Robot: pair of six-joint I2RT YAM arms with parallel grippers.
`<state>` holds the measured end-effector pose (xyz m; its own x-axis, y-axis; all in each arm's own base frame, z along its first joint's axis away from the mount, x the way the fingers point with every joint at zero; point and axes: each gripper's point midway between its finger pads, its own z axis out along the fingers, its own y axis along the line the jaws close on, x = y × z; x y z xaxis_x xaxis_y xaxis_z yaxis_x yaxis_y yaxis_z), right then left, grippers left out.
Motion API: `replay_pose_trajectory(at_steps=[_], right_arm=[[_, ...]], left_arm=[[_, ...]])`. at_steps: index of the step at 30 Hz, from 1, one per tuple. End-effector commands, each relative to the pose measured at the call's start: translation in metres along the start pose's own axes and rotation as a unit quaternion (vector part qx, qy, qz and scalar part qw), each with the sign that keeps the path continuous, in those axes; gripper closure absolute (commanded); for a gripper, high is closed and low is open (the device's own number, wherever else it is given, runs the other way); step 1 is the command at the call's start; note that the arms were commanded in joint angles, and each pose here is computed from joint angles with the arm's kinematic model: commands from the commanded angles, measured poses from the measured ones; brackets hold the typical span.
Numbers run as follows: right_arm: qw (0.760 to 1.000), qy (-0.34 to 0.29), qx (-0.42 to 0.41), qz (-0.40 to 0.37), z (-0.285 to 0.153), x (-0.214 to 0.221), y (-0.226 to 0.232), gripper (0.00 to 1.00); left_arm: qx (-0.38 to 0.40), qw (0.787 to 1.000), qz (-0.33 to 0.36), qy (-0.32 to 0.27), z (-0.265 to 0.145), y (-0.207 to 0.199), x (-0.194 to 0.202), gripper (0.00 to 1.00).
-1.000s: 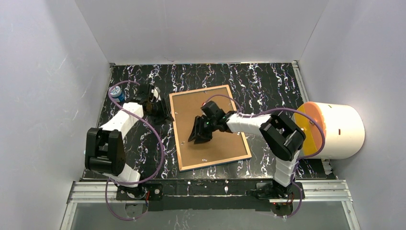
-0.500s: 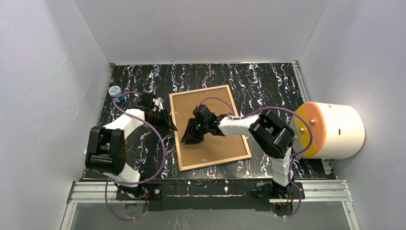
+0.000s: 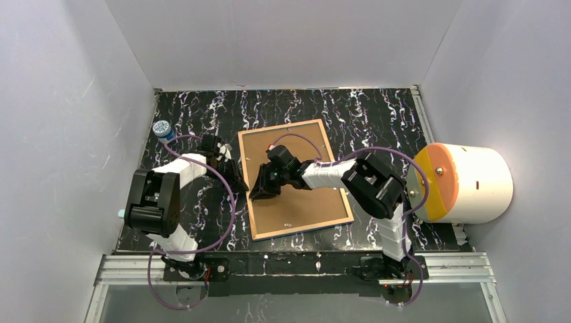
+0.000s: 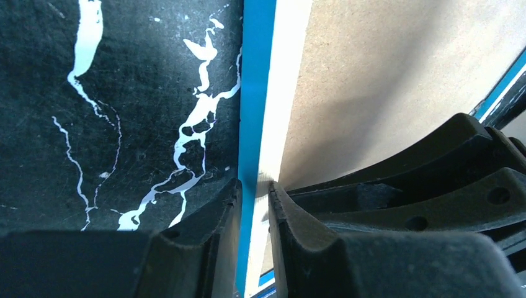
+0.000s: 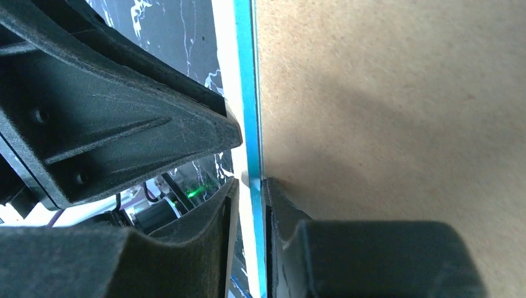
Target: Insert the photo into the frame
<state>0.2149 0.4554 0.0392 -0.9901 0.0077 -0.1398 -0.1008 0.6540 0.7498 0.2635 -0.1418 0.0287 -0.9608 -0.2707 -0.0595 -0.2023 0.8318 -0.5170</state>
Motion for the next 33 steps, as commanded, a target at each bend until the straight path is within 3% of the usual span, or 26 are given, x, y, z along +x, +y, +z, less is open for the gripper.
replay_pose_trajectory(at_steps=[1, 17, 24, 28, 33], right_arm=[[0.999, 0.029, -0.008, -0.045, 0.014, 0.011, -0.010, 0.71], [0.989, 0.083, -0.034, -0.117, 0.007, 0.028, -0.005, 0.70], [0.989, 0.012, -0.022, -0.148, -0.024, -0.025, 0.040, 0.59], [0.989, -0.013, -0.009, -0.147, -0.056, -0.039, 0.040, 0.56], [0.989, -0.051, 0.033, -0.133, -0.098, -0.046, 0.014, 0.55]], left_arm=[[-0.003, 1.000, -0.001, 0.014, 0.003, 0.001, 0.004, 0.80], [-0.019, 1.000, -0.001, 0.006, 0.011, 0.001, -0.016, 0.80], [-0.053, 0.998, 0.010, -0.015, 0.015, 0.013, -0.029, 0.61], [-0.062, 0.998, 0.024, -0.022, 0.019, 0.016, -0.039, 0.62], [-0.065, 0.997, 0.028, -0.029, 0.022, 0.012, -0.053, 0.73]])
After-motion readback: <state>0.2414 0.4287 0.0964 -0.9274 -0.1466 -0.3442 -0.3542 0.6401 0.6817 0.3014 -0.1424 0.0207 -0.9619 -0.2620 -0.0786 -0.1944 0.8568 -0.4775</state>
